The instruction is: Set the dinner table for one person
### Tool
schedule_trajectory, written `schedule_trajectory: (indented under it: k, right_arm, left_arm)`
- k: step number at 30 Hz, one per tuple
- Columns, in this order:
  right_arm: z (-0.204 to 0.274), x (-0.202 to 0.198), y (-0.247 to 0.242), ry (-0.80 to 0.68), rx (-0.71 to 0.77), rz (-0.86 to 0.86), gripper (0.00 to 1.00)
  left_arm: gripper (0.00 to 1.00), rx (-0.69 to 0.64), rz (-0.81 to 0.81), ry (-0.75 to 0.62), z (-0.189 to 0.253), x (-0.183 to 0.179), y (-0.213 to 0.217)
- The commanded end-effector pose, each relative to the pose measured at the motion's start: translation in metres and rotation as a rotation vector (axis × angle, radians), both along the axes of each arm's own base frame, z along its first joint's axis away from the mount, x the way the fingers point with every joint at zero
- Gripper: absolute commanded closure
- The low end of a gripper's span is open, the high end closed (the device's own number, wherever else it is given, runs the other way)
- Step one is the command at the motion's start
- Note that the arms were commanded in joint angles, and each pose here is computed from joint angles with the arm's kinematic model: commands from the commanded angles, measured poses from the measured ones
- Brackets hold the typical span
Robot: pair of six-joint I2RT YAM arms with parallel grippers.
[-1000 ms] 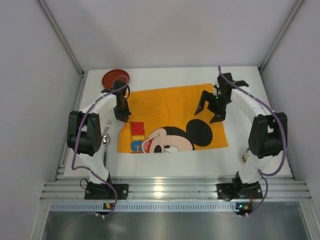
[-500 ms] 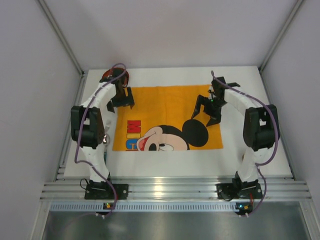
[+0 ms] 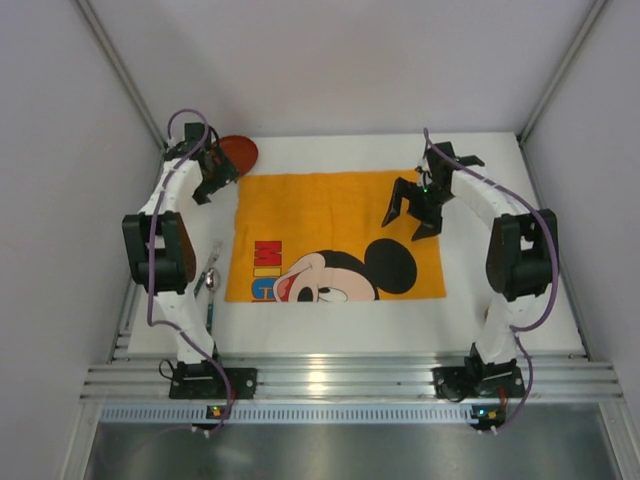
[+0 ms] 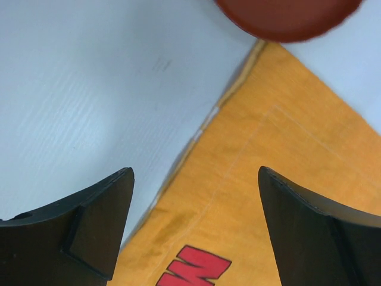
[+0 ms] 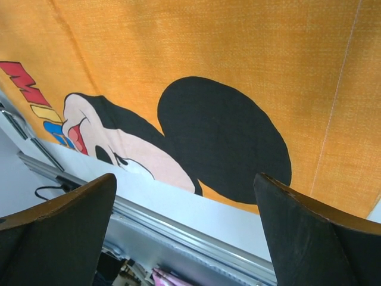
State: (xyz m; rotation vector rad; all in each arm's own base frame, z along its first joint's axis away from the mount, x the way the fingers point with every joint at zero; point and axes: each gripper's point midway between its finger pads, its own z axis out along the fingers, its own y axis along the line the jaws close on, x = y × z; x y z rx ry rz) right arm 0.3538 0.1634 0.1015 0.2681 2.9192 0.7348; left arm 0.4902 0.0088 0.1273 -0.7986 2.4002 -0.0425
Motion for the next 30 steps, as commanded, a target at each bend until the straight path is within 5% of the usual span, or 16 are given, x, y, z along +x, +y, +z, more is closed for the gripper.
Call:
schedule_trajectory:
  k: [1,5,13,30]
  right_arm:
    - [0.001,0.006,-0.006,0.004,0.015,0.001,0.0]
    - [0.002,0.017,-0.014,-0.004,0.017,-0.018,0.0]
    - [0.0,0.034,-0.021,0.005,0.018,-0.035,0.0]
    - [-0.017,0.059,-0.035,0.054,0.053,-0.088,0.0]
  left_arm:
    - [0.1,-0.124,0.15,-0.122,-0.008,0.028,0.024]
    - [0.12,-0.202,0.199,-0.245,-0.005,0.059,0.037]
    - [0.23,-0.352,0.285,-0.276,-0.032,0.096,0.036]
    - [0.44,-0.347,0.419,-0.199,-0.086,0.12,0.05]
